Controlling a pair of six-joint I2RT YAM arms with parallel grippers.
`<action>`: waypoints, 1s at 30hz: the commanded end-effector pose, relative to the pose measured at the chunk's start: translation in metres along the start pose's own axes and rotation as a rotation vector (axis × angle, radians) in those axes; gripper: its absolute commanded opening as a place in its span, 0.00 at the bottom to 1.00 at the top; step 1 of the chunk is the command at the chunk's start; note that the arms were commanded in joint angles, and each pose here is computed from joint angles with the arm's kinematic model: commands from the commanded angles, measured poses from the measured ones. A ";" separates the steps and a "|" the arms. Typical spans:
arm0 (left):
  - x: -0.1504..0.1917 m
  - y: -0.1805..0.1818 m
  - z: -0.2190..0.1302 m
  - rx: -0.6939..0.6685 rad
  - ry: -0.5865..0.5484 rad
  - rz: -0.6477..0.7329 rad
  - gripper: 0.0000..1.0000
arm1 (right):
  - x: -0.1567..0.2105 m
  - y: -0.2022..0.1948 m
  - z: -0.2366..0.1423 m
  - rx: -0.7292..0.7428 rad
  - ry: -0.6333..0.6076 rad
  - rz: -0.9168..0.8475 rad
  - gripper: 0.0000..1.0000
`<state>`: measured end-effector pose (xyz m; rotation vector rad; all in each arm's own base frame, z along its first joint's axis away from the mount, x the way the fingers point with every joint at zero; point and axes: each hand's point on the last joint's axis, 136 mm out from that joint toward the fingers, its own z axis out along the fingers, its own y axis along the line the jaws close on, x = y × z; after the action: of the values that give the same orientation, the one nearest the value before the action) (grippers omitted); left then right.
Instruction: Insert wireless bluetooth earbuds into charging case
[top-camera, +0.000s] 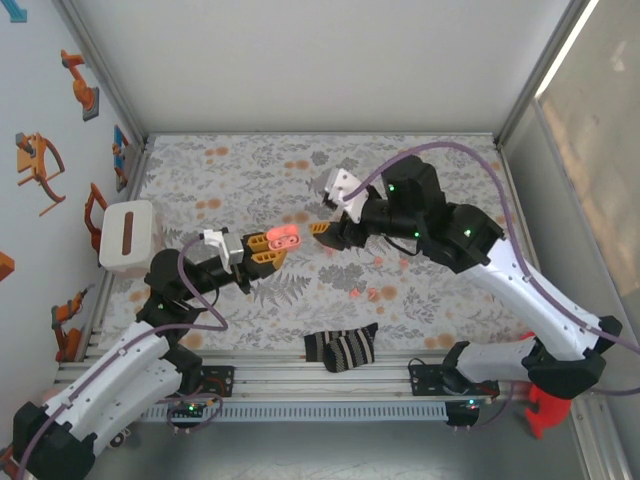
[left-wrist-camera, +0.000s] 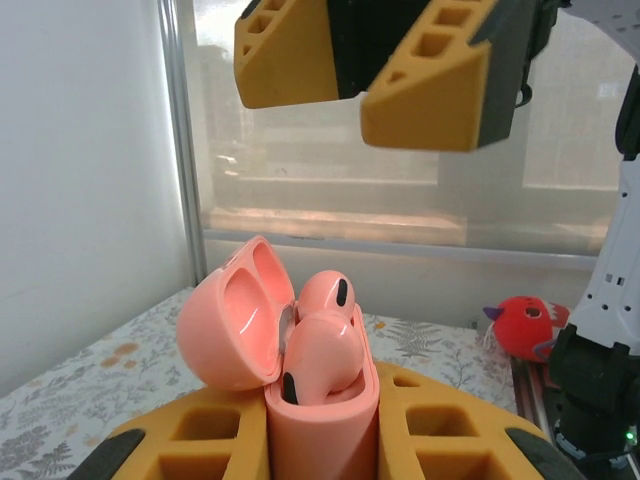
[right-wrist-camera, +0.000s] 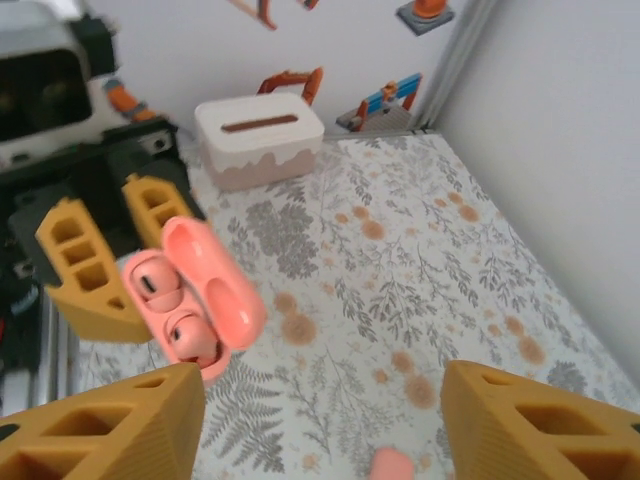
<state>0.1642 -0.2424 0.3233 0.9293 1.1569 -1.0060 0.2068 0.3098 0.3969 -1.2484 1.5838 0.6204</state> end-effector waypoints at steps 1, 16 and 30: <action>-0.008 0.003 0.003 -0.010 -0.049 0.043 0.00 | -0.006 -0.015 -0.012 -0.015 -0.096 0.256 0.69; -0.013 0.042 0.018 0.138 -0.107 -0.020 0.00 | 0.006 -0.054 0.021 -0.282 -0.207 0.834 0.81; -0.016 0.059 0.039 0.235 -0.122 -0.046 0.00 | 0.015 -0.037 0.050 -0.375 -0.151 0.866 0.81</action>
<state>0.2355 -0.2623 0.3303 0.9807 1.0592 -1.2300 0.2693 0.3267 0.3670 -0.6410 1.9324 1.5287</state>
